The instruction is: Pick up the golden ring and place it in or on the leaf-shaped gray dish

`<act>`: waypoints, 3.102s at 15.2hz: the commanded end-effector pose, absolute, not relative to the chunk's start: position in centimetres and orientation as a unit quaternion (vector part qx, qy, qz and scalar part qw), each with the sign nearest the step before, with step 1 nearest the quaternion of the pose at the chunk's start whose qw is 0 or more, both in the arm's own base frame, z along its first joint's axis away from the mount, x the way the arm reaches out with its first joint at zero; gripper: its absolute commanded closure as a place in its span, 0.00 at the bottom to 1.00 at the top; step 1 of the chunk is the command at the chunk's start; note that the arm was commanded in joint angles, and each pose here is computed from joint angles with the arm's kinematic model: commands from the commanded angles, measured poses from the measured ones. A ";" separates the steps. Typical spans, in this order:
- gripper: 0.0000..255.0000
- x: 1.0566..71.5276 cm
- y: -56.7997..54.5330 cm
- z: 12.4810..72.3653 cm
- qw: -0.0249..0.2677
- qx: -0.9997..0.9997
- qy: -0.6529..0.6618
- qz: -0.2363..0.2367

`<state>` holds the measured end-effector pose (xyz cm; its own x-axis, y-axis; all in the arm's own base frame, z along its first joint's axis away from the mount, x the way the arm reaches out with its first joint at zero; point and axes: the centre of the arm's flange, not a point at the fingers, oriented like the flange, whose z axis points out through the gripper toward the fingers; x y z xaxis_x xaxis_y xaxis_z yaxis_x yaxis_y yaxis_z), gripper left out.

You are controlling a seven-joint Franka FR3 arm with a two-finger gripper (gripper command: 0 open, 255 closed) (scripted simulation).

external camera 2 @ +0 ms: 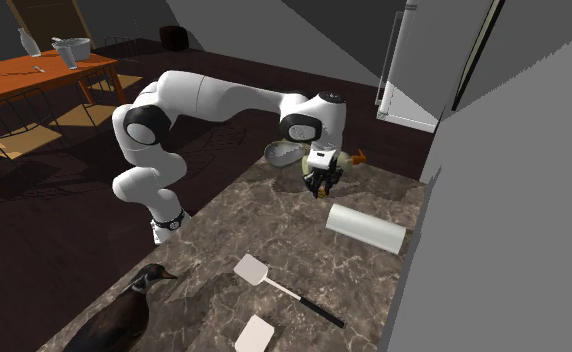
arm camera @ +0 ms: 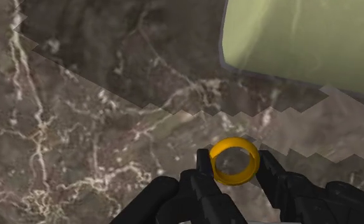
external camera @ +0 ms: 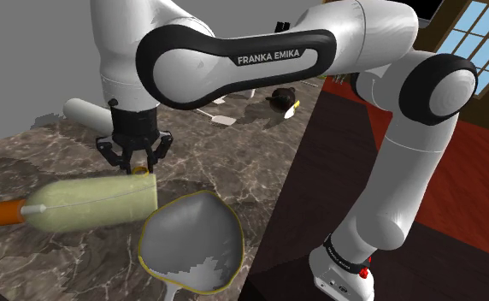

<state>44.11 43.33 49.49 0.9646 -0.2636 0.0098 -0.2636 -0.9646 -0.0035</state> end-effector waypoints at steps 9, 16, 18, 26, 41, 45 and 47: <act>1.00 44.1 43.4 53.5 0.000 -0.991 0.132 -0.001; 1.00 44.1 43.4 57.2 0.000 -0.991 0.132 -0.001; 1.00 44.1 43.4 58.3 0.000 -0.991 0.132 -0.001; 1.00 40.1 43.8 60.8 0.000 -0.991 0.132 -0.001; 1.00 20.8 45.5 61.0 0.000 -0.991 0.132 -0.001; 1.00 20.8 45.5 58.9 0.000 -0.991 0.132 -0.001; 1.00 20.8 45.5 57.8 0.000 -0.991 0.132 -0.001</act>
